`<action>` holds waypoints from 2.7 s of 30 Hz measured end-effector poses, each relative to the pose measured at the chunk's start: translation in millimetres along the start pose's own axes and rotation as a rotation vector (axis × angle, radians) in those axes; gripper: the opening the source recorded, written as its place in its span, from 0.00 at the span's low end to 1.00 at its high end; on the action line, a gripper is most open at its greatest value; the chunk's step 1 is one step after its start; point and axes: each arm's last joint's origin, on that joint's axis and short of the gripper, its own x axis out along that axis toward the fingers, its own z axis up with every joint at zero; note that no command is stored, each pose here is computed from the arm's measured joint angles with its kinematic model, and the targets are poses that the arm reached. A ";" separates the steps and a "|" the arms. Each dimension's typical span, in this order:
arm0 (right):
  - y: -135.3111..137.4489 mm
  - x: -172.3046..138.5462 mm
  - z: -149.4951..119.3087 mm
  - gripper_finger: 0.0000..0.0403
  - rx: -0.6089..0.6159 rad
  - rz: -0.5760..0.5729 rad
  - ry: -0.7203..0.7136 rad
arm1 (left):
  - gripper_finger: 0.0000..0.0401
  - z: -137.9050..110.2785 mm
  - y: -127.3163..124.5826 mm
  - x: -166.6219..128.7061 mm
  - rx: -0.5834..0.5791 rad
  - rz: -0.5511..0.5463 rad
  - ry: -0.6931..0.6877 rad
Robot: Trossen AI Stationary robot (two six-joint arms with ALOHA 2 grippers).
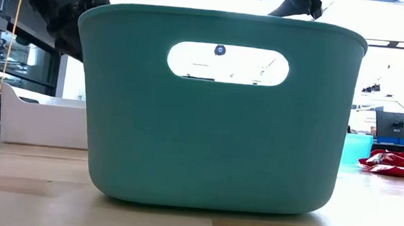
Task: Sort candy
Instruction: Put the yellow candy pack into the white bin
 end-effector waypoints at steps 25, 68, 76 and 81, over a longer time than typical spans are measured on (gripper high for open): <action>-2.3 -0.2 -4.4 0.64 -0.027 -0.020 0.043 | 0.53 -3.9 -130.1 -64.0 0.582 -0.394 0.518; -8.3 -1.5 -15.4 0.64 -0.118 -0.070 0.150 | 0.53 -165.5 -246.0 0.4 0.585 -0.327 0.944; -8.3 -1.4 -15.5 0.64 -0.118 -0.070 0.150 | 0.33 -163.6 -244.3 9.7 0.542 -0.279 0.962; -8.3 -1.5 -15.4 0.64 -0.115 -0.070 0.150 | 0.03 -159.3 -244.5 15.4 0.527 -0.285 0.957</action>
